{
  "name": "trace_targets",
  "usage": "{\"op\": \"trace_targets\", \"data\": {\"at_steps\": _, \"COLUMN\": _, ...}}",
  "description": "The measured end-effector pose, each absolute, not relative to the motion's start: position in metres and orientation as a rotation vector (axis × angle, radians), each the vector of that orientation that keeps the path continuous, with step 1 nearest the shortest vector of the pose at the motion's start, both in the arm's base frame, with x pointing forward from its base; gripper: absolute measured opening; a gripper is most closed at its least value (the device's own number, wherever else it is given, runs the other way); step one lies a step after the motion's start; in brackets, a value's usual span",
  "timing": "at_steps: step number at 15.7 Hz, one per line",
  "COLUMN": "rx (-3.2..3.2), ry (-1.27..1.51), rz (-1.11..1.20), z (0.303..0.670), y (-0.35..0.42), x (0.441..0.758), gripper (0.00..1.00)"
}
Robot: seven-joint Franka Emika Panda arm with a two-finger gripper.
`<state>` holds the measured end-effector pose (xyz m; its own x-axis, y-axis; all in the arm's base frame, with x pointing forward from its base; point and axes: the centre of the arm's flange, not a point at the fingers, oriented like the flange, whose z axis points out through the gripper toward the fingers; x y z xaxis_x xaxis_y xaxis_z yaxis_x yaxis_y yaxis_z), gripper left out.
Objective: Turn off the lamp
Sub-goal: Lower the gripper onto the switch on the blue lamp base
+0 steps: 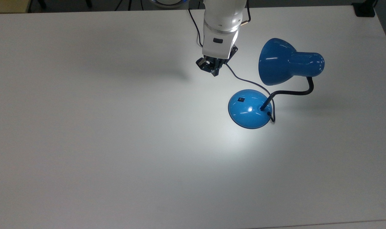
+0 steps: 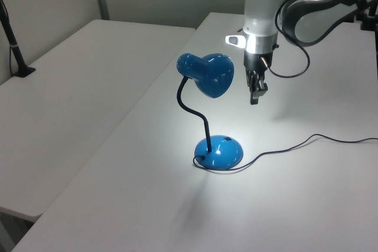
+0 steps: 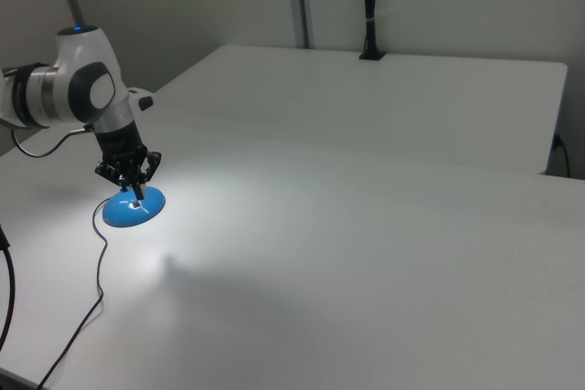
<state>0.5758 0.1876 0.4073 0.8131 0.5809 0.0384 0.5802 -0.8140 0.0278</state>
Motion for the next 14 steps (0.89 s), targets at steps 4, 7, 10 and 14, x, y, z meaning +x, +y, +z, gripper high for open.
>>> {"op": "trace_targets", "data": {"at_steps": 4, "rx": 2.946, "ry": 1.112, "rz": 0.178, "z": 0.386, "y": 0.2, "x": 0.588, "gripper": 0.01}}
{"op": "trace_targets", "data": {"at_steps": 7, "rx": 2.936, "ry": 1.174, "rz": 0.232, "z": 0.371, "y": 0.206, "x": 0.594, "gripper": 0.01}}
{"op": "trace_targets", "data": {"at_steps": 10, "rx": 2.938, "ry": 1.211, "rz": 0.258, "z": 0.36, "y": 0.217, "x": 0.595, "gripper": 0.01}}
{"op": "trace_targets", "data": {"at_steps": 14, "rx": 2.941, "ry": 1.255, "rz": 0.269, "z": 0.352, "y": 0.234, "x": 0.591, "gripper": 0.01}}
